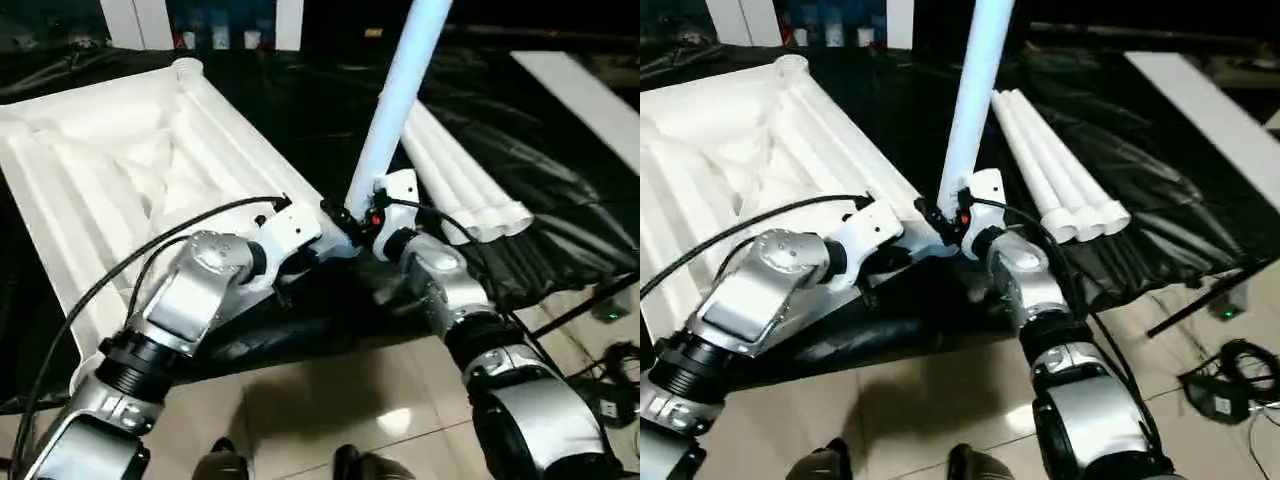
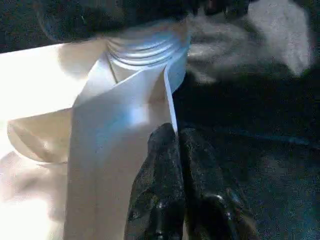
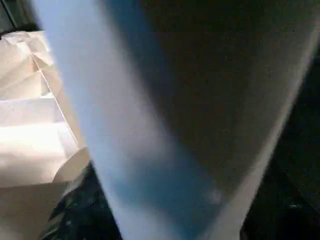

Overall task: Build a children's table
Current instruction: Insert table leg to table base

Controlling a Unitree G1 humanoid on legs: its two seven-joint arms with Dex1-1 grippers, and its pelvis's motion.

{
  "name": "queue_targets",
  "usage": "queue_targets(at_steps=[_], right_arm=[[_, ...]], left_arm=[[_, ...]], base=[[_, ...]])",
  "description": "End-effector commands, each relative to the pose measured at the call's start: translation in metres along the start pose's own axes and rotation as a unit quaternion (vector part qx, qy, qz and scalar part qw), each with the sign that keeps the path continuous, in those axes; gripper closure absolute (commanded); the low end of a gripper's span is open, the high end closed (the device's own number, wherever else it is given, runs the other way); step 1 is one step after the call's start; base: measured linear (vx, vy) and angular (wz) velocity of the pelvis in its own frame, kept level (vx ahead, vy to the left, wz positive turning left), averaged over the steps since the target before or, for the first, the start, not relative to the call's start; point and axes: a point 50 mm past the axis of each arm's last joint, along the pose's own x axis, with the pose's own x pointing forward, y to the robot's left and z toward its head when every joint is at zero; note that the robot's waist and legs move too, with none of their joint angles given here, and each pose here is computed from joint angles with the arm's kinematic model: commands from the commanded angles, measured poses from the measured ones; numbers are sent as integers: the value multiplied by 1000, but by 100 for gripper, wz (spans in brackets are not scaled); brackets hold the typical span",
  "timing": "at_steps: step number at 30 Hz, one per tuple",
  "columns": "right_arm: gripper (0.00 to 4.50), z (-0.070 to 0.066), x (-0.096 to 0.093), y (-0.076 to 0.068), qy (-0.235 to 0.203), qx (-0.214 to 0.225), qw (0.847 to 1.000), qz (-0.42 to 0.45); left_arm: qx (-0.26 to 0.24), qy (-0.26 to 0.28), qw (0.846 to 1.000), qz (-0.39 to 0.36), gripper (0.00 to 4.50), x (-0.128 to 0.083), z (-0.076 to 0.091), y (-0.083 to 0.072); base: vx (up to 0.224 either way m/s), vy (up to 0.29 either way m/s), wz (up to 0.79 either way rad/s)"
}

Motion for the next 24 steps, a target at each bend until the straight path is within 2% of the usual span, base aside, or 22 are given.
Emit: queue_targets(at_steps=[1, 6, 11, 13, 14, 15, 17, 19, 21, 24], right_arm=[[116, -29, -18, -16, 72, 22, 997, -33], [86, -23, -26, -16, 55, 6, 998, -1], [86, -15, -52, -13, 33, -20, 999, 36], [86, -15, -53, -13, 32, -21, 999, 36], [86, -10, -64, -14, 20, -28, 999, 20], [86, -10, -65, -14, 19, -29, 999, 19], [86, 2, -81, -14, -6, -38, 999, -21], [86, 5, -85, -14, -11, -34, 999, -29], [86, 11, -93, -8, -14, -38, 999, -36], [86, 12, -102, 1, -9, -35, 999, -30]], left_arm=[[5, 6, 997, -72, 450, 9, -4, -17], [9, 0, 998, -70, 450, 9, -3, -12], [16, -28, 998, -56, 450, 12, 0, -6], [17, -30, 998, -56, 450, 12, 0, -6], [23, -42, 998, -31, 450, 15, 1, -2], [23, -43, 998, -29, 450, 15, 1, -2], [17, -50, 999, 2, 450, 18, 0, 3], [13, -54, 998, 0, 450, 18, 0, 3], [11, -65, 998, 3, 450, 19, 1, 3], [15, -66, 998, 20, 450, 22, -1, 6]], base=[[0, 0, 0], [0, 0, 0], [60, -7, 9], [0, 0, 0], [0, 0, 0], [0, 0, 0], [0, 0, 0], [0, 0, 0], [0, 0, 0], [0, 0, 0]])
